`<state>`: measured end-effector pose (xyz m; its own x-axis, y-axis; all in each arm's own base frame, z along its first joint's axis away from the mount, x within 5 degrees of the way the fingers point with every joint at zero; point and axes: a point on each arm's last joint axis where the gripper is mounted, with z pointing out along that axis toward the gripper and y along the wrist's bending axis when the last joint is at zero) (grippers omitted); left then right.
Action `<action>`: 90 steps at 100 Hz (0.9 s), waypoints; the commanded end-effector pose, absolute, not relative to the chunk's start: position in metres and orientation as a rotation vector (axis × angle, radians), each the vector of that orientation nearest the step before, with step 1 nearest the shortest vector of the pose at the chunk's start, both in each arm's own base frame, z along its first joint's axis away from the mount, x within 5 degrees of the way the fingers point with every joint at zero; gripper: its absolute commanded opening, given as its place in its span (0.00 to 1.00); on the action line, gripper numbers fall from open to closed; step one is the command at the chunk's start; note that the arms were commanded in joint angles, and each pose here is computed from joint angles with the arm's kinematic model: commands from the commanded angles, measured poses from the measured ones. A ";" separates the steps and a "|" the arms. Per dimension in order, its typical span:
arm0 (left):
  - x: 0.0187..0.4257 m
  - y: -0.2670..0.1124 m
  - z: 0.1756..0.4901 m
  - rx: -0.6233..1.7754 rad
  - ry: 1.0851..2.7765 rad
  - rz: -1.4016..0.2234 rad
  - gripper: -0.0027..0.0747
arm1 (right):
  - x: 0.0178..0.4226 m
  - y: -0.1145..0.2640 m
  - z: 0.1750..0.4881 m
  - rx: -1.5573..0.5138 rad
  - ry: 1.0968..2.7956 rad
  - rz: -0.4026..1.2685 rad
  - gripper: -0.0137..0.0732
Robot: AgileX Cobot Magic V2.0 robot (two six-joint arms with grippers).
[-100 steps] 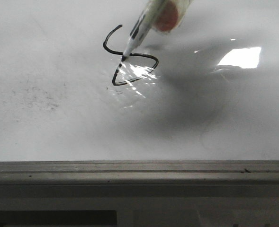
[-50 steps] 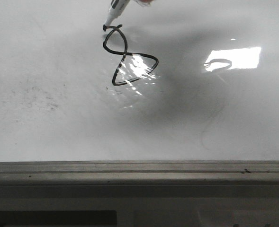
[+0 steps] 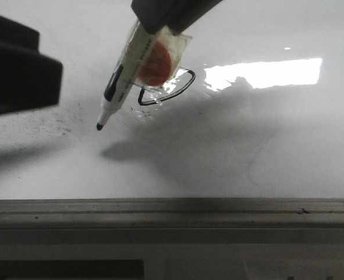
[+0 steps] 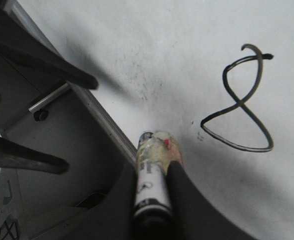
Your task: Write number 8 on whiteboard
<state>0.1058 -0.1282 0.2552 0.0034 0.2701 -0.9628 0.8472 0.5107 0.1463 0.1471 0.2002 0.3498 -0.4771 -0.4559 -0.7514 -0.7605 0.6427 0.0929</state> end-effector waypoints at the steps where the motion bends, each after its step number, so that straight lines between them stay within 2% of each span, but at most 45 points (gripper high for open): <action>1: 0.110 -0.140 0.260 1.005 1.523 -0.673 0.56 | 0.145 0.202 0.366 -0.905 2.063 0.605 0.08; 20: 0.121 -0.152 0.252 1.031 1.577 -0.680 0.56 | 0.140 0.206 0.366 -0.882 2.093 0.676 0.08; 30: 0.123 -0.156 0.251 1.039 1.574 -0.701 0.52 | 0.138 0.207 0.366 -0.888 2.091 0.685 0.08; 44: 0.121 -0.160 0.252 1.048 1.533 -0.759 0.35 | 0.137 0.210 0.364 -0.882 2.114 0.704 0.08; 59: 0.121 -0.160 0.253 1.049 1.525 -0.767 0.00 | 0.136 0.210 0.362 -0.894 2.136 0.695 0.08; 71: 0.121 -0.160 0.253 1.049 1.525 -0.767 0.01 | 0.136 0.209 0.361 -0.895 2.144 0.692 0.10; 78: 0.120 -0.160 0.253 1.049 1.523 -0.769 0.01 | 0.136 0.209 0.361 -0.901 2.152 0.687 0.18; 84: 0.120 -0.160 0.253 1.049 1.523 -0.769 0.01 | 0.136 0.209 0.360 -0.903 2.155 0.685 0.30; 90: 0.120 -0.160 0.253 1.049 1.523 -0.769 0.01 | 0.136 0.209 0.360 -0.901 2.156 0.686 0.46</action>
